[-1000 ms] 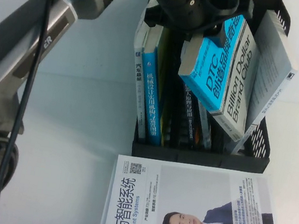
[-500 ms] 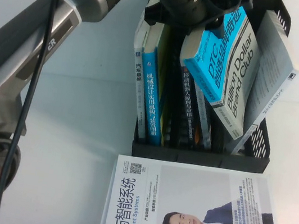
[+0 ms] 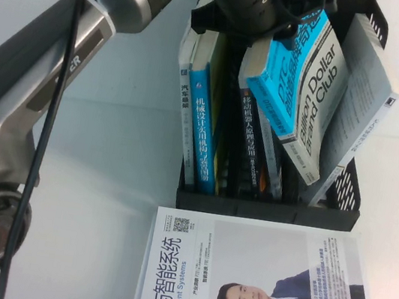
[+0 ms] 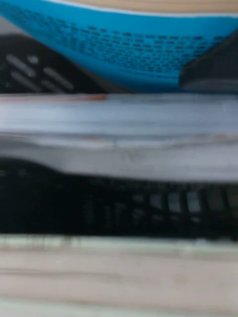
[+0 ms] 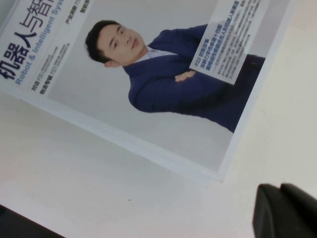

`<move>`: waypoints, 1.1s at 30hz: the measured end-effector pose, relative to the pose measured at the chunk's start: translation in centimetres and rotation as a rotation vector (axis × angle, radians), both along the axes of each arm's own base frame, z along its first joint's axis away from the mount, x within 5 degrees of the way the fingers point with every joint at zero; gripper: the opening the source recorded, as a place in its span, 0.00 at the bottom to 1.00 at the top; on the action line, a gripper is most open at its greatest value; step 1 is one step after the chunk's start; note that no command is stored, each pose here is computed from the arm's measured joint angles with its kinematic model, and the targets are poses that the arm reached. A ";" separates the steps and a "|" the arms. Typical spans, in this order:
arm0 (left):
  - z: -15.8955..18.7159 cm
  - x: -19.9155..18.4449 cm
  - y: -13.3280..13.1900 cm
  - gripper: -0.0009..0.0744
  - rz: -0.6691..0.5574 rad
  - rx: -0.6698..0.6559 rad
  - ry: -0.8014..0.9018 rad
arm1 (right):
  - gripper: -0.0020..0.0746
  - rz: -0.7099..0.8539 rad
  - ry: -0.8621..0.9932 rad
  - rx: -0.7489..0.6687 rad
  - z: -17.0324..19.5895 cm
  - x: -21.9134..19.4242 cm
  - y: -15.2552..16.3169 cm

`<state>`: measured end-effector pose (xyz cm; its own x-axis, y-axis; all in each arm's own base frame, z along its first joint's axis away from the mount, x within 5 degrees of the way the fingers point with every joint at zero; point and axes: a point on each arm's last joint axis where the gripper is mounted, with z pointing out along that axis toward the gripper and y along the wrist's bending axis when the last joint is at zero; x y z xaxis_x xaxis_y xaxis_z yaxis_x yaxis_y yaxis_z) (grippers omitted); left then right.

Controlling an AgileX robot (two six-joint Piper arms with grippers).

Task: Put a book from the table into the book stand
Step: Place the book on the book shelf

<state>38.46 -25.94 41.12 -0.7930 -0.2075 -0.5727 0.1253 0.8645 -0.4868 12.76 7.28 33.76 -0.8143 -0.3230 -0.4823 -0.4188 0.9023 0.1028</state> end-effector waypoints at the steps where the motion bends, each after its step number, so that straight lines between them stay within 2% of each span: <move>1: 0.1 -0.2 -0.4 0.25 -0.011 -0.007 -0.010 | 0.03 0.000 0.000 0.000 0.0 0.0 0.0; 9: 0.1 -0.6 -3.6 0.25 -0.061 -0.060 -0.139 | 0.03 0.000 -0.001 -0.001 0.0 0.0 0.0; 19: -4.3 1.7 -5.2 0.25 -0.118 0.066 -0.168 | 0.03 -0.001 -0.004 -0.009 0.0 0.0 -0.1; 23: -4.5 1.8 -5.3 0.26 -0.140 0.080 -0.183 | 0.03 -0.002 -0.009 -0.019 0.0 0.1 -0.2; 25: -4.4 1.8 -5.4 0.34 -0.147 0.076 -0.195 | 0.03 -0.003 -0.009 -0.029 -0.1 0.1 -0.2; 29: -3.3 1.4 -5.2 0.66 -0.151 0.044 -0.214 | 0.03 -0.007 -0.012 -0.043 -0.1 0.1 -0.4; 31: -2.6 0.8 -4.7 0.68 -0.160 0.067 -0.199 | 0.03 -0.020 -0.028 -0.029 0.0 0.3 -0.3; 33: -1.9 0.1 -4.1 0.58 -0.191 0.131 -0.198 | 0.03 -0.028 -0.066 -0.016 0.2 0.6 -0.2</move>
